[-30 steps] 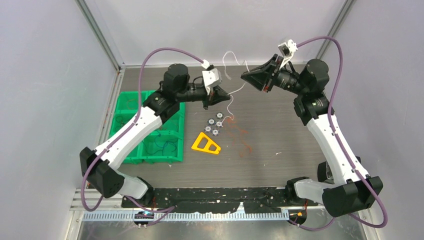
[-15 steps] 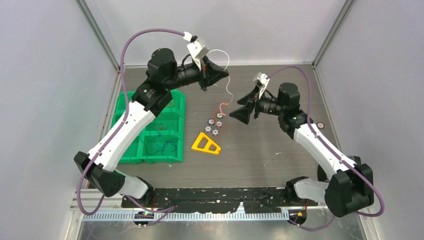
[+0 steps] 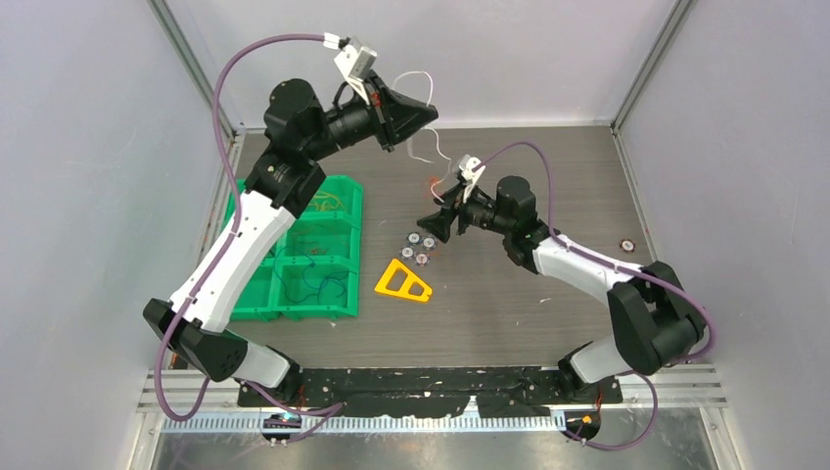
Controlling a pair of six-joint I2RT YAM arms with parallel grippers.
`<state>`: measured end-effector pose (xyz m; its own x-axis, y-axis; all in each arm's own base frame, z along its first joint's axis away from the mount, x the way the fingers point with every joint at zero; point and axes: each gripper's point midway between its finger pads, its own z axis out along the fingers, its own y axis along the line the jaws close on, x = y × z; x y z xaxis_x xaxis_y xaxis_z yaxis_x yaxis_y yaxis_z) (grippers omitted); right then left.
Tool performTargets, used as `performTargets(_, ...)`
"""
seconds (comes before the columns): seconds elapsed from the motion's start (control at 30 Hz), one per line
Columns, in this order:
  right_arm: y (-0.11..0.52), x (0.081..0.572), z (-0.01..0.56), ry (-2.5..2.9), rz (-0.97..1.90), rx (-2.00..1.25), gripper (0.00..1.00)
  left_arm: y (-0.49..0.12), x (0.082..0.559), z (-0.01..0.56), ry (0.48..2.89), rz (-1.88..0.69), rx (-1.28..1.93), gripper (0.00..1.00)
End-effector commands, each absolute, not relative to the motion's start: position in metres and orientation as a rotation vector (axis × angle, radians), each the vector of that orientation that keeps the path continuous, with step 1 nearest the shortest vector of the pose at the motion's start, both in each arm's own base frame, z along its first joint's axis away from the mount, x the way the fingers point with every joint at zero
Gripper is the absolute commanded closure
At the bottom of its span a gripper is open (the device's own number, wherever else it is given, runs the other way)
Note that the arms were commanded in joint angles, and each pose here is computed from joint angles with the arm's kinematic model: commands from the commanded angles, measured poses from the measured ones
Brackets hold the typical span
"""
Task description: Untangle the cables
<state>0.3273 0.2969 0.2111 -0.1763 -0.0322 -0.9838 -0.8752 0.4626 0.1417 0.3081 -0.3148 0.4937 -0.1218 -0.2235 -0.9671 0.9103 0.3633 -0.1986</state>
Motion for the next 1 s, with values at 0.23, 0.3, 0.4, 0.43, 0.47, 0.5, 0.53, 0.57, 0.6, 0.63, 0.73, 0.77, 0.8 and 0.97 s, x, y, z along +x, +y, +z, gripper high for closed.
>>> performTargets(0.23, 0.291, 0.368, 0.223, 1.444, 0.714, -0.790, 0.87, -0.294, 0.279, 0.564, 1.139, -1.184, 0.719, 1.00)
performTargets(0.3, 0.289, 0.367, 0.216, 1.463, 0.702, -0.813, 0.94, -0.284, 0.281, 0.577, 1.113, -1.154, 0.710, 1.00)
performTargets(0.4, 0.279, 0.366, 0.197, 1.516, 0.680, -0.834, 0.95, -0.268, 0.285, 0.594, 1.082, -1.092, 0.699, 1.00)
performTargets(0.43, 0.271, 0.369, 0.187, 1.551, 0.662, -0.841, 0.95, -0.264, 0.285, 0.600, 1.068, -1.072, 0.699, 1.00)
performTargets(0.47, 0.266, 0.369, 0.180, 1.572, 0.655, -0.848, 0.95, -0.259, 0.285, 0.606, 1.051, -1.052, 0.705, 1.00)
performTargets(0.5, 0.257, 0.371, 0.170, 1.611, 0.632, -0.855, 0.95, -0.255, 0.284, 0.611, 1.035, -1.029, 0.712, 1.00)
performTargets(0.53, 0.248, 0.374, 0.164, 1.634, 0.616, -0.850, 0.95, -0.250, 0.283, 0.616, 1.015, -1.003, 0.721, 1.00)
performTargets(0.57, 0.241, 0.374, 0.152, 1.677, 0.602, -0.863, 0.95, -0.246, 0.283, 0.623, 0.991, -0.971, 0.726, 1.00)
performTargets(0.6, 0.230, 0.377, 0.145, 1.717, 0.610, -0.830, 0.95, -0.241, 0.282, 0.628, 0.971, -0.945, 0.730, 1.00)
performTargets(0.63, 0.225, 0.379, 0.143, 1.736, 0.630, -0.806, 0.95, -0.236, 0.284, 0.631, 0.974, -0.915, 0.728, 1.00)
performTargets(0.73, 0.213, 0.386, 0.136, 1.873, 0.645, -0.743, 0.95, -0.216, 0.288, 0.651, 0.936, -0.803, 0.685, 1.00)
performTargets(0.77, 0.212, 0.392, 0.141, 1.883, 0.633, -0.737, 0.95, -0.208, 0.293, 0.658, 0.929, -0.763, 0.658, 1.00)
performTargets(0.8, 0.208, 0.390, 0.131, 1.936, 0.632, -0.728, 0.95, -0.200, 0.296, 0.666, 0.918, -0.720, 0.622, 1.00)
performTargets(0.97, 0.187, 0.395, 0.118, 2.079, 0.653, -0.652, 0.95, -0.177, 0.313, 0.672, 0.941, -0.563, 0.588, 1.00)
